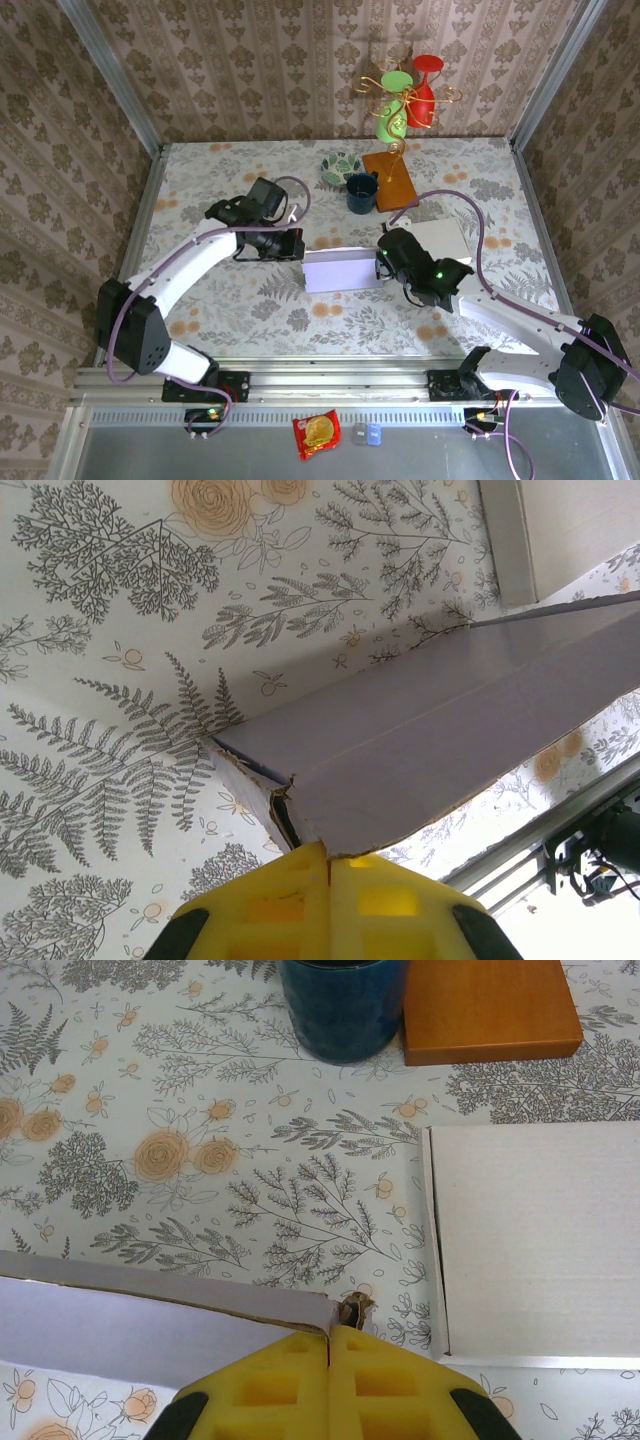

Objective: Fold the paper box

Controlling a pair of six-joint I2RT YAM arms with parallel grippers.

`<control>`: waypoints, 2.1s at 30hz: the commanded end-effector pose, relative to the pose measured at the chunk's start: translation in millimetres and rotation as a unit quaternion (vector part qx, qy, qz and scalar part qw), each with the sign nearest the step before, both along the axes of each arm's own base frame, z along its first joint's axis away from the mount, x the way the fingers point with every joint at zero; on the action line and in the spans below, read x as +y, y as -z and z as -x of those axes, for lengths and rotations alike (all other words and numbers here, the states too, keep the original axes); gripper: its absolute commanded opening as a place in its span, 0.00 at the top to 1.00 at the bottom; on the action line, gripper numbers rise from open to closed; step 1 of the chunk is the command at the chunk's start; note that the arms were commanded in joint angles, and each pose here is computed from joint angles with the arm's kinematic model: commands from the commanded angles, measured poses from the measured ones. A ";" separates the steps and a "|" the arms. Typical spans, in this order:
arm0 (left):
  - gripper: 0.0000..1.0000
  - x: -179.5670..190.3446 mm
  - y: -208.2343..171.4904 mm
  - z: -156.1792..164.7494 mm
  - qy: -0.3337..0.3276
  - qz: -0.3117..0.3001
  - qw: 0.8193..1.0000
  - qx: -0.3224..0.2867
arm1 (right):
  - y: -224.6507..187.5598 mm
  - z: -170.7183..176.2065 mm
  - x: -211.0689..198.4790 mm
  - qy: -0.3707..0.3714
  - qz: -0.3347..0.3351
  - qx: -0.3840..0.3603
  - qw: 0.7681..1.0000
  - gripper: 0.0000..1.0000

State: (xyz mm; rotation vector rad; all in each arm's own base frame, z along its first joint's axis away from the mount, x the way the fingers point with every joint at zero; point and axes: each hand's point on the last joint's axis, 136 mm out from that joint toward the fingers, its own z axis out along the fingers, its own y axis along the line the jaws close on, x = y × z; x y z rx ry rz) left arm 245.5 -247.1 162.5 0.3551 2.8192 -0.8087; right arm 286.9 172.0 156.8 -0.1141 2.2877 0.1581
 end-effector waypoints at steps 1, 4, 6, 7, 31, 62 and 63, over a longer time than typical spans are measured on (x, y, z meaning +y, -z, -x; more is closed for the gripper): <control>0.98 -1.4 6.6 5.2 0.005 0.008 1.000 -0.003 | 8.9 6.1 -0.9 -0.002 0.015 0.018 1.000 1.00; 0.98 1.4 10.0 8.2 0.011 0.004 1.000 -0.020 | 12.1 7.1 -1.9 -0.004 0.018 0.021 1.000 1.00; 0.98 3.0 12.8 12.2 0.020 -0.005 0.999 -0.032 | 12.4 7.8 -2.4 -0.004 0.018 0.020 1.000 1.00; 0.98 4.2 14.8 14.2 0.024 -0.011 0.999 -0.037 | 12.8 8.4 -2.5 -0.004 0.018 0.020 1.000 1.00; 0.98 17.3 37.5 29.3 0.025 -0.102 0.990 -0.092 | -30.9 35.4 -12.0 0.161 -0.307 0.154 0.925 0.29; 0.98 8.6 34.9 29.0 0.037 -0.105 0.989 -0.099 | 2.6 13.4 0.3 0.317 -0.583 0.264 0.700 0.43; 0.98 8.9 34.8 28.6 0.036 -0.105 0.989 -0.100 | 3.3 12.2 0.4 0.317 -0.583 0.263 0.700 0.44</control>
